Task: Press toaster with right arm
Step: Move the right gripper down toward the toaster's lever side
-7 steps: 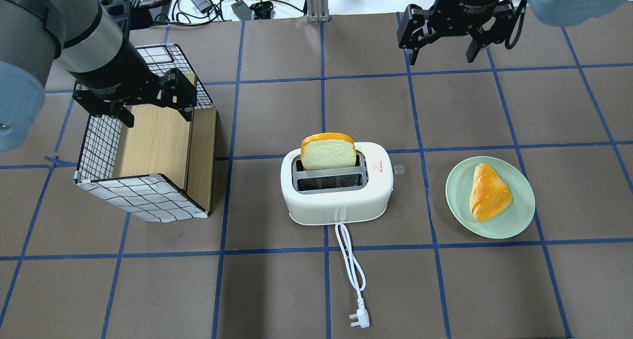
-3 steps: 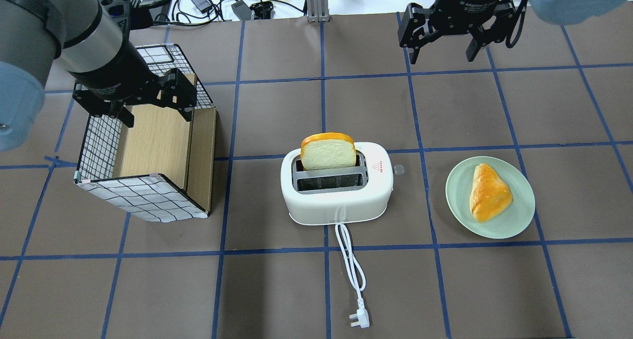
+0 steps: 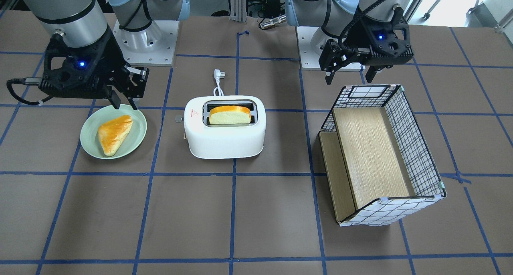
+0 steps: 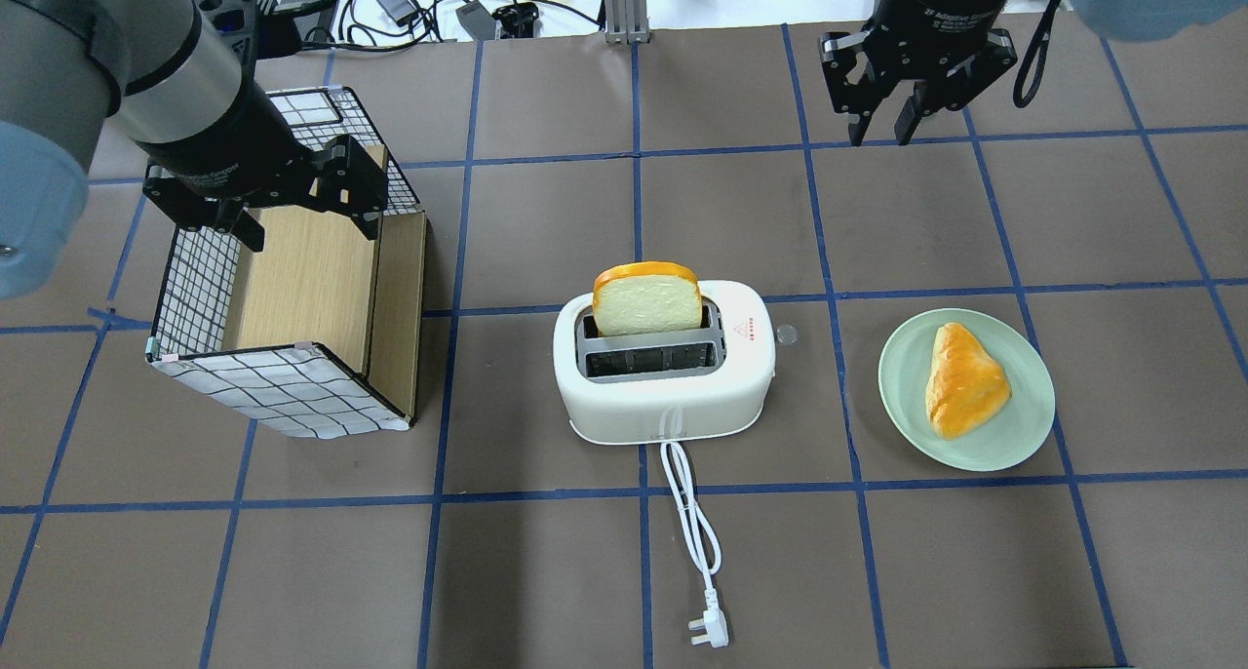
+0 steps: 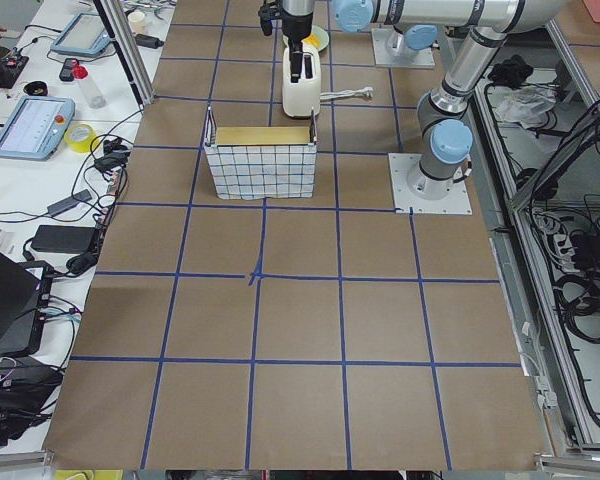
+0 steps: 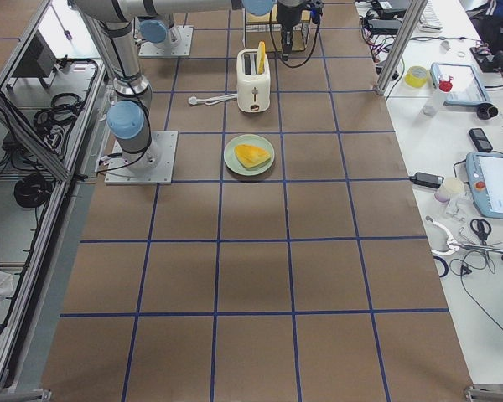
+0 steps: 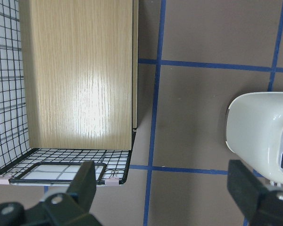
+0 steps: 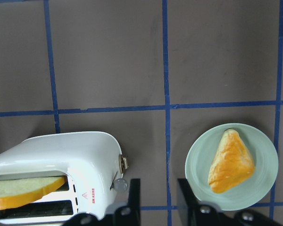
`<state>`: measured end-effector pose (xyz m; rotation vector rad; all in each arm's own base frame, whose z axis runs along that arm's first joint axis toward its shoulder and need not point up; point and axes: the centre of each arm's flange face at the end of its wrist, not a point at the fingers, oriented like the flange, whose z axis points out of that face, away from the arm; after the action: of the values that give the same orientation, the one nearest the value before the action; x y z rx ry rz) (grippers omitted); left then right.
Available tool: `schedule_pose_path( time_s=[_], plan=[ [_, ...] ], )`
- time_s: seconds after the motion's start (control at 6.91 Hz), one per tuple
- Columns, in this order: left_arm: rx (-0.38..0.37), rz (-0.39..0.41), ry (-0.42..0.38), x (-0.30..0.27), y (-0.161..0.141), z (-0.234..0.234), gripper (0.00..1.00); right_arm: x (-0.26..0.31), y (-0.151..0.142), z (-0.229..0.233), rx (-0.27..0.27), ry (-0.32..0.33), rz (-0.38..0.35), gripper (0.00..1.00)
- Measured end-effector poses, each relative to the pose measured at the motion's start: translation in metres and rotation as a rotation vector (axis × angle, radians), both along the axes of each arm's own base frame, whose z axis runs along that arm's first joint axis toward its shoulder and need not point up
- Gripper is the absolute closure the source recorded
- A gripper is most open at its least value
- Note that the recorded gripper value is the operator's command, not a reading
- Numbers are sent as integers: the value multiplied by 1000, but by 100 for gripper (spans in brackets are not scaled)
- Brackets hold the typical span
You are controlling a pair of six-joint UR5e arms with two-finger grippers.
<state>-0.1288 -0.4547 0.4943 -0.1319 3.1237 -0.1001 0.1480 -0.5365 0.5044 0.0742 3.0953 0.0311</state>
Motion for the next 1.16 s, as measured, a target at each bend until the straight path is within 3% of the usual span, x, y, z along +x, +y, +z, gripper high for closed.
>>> schedule_pose_path(
  time_s=[0.14,0.29,0.58,0.87,1.16],
  plan=[
    [0,0,0,0,0,0,0,-25,-1,-6,62,-68,-32,100],
    [0,0,0,0,0,0,0,-60,0,-14,142,-175,-49,100],
    [0,0,0,0,0,0,0,-108,8,-38,220,-419,-4,100],
    [0,0,0,0,0,0,0,-118,17,-94,207,-701,13,100],
    [0,0,0,0,0,0,0,-109,32,-162,168,-893,6,100]
  ],
)
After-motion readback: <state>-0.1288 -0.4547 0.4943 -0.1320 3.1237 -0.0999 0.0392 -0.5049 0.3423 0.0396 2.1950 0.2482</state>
